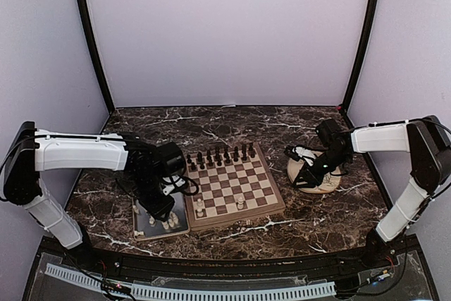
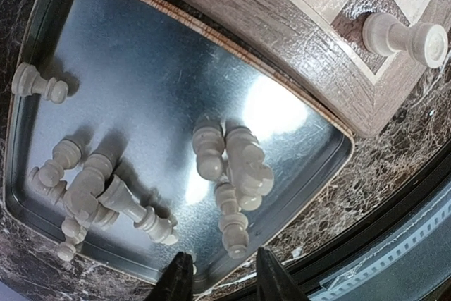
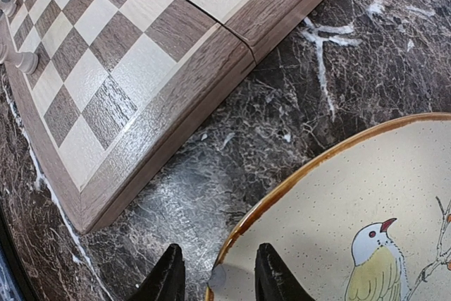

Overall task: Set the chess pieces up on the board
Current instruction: Pick up the bishop from the storage box.

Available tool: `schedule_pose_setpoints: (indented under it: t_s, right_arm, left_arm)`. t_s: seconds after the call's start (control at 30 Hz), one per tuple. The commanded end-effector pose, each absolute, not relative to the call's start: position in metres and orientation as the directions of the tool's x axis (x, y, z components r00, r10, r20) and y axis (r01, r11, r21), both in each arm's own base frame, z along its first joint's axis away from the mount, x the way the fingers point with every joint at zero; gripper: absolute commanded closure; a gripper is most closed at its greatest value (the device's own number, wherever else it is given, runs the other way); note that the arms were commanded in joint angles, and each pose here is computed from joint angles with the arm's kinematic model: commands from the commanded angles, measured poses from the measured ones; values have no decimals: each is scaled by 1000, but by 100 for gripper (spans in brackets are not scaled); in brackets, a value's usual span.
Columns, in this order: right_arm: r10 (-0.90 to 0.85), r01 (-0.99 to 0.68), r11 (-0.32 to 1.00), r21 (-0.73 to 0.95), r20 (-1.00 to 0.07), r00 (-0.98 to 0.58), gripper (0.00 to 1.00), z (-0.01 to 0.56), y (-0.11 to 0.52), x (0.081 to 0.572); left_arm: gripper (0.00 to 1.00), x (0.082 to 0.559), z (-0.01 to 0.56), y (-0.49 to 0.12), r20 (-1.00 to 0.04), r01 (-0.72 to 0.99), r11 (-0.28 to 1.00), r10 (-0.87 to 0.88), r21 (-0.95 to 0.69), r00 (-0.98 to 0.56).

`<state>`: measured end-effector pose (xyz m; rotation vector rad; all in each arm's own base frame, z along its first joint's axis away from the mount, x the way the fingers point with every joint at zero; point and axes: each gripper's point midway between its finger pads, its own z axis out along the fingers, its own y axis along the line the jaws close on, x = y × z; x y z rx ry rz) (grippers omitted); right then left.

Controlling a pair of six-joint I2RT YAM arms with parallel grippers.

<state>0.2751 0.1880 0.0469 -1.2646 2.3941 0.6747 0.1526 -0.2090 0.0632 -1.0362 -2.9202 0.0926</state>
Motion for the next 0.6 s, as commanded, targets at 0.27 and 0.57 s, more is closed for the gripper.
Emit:
schedule_pose_setpoints:
  t_s: [0.27, 0.57]
  right_arm:
    - [-671, -844, 484, 233, -521, -528, 65, 52, 189, 281]
    - [-672, -844, 486, 229, -519, -528, 64, 52, 188, 281]
  left_arm:
    - [75, 145, 45, -209, 70, 656, 749, 662, -92, -746]
    - [90, 140, 41, -196, 135, 662, 747, 663, -59, -736]
